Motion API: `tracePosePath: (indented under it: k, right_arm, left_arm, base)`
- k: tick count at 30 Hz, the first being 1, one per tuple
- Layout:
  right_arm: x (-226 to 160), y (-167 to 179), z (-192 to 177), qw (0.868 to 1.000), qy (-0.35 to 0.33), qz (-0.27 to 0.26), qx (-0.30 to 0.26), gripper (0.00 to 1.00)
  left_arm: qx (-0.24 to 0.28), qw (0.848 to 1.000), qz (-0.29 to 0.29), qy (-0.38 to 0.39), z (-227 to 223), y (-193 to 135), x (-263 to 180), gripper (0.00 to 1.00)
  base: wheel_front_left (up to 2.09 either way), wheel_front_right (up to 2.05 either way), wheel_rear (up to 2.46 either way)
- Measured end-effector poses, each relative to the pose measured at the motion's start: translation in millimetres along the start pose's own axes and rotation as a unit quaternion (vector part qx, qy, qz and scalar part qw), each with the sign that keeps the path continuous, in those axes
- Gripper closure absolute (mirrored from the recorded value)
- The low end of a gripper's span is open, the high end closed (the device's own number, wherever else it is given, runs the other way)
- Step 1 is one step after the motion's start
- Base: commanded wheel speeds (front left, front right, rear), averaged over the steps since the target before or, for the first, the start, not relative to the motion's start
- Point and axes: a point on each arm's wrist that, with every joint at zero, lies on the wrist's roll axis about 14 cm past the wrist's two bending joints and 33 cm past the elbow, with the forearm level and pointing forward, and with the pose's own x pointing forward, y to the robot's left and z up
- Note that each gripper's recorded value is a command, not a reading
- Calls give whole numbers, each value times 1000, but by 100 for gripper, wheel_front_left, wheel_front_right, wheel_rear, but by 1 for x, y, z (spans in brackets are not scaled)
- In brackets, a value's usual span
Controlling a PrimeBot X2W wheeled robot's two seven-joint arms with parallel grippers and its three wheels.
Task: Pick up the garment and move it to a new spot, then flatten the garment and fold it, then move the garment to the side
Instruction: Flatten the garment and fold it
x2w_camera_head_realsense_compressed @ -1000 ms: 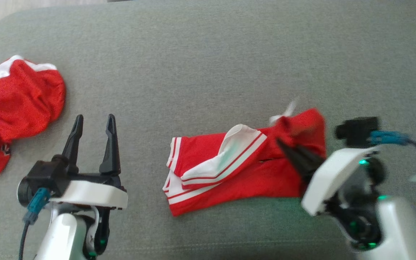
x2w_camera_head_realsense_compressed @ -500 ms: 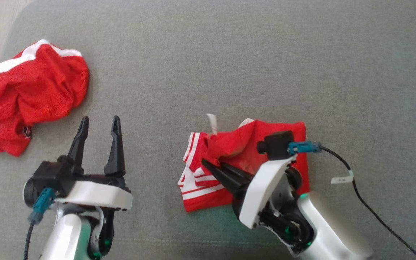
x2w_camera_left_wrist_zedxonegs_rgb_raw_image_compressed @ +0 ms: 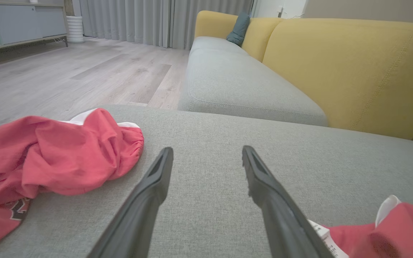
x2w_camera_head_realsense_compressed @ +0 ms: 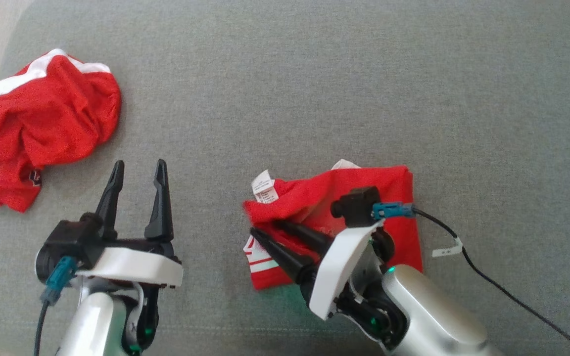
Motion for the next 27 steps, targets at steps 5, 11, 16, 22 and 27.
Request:
tracePosePath:
  k: [5,11,16,22,27]
  right_arm:
    - [0,4,22,997,-46,-2,-59,0]
    - [-25,-8,74,979,-159,-31,-126,0]
    - [-76,-44,123,940,-259,-115,-189,0]
    - [-148,-92,136,897,-300,-239,-221,0]
    - [-191,-111,132,872,-312,-303,-224,0]
  left_arm:
    - [-2,1000,-4,-3,2,-2,0,0]
    - [5,1000,-5,-11,7,-2,2,0]
    - [4,1000,-10,-19,12,-6,2,0]
    - [10,1000,-16,-22,15,-9,-3,0]
    - [15,999,-20,-26,19,-11,-7,0]
  base:
    - [0,0,0]
    - [0,0,0]
    - [0,0,0]
    - [0,0,0]
    - [0,0,0]
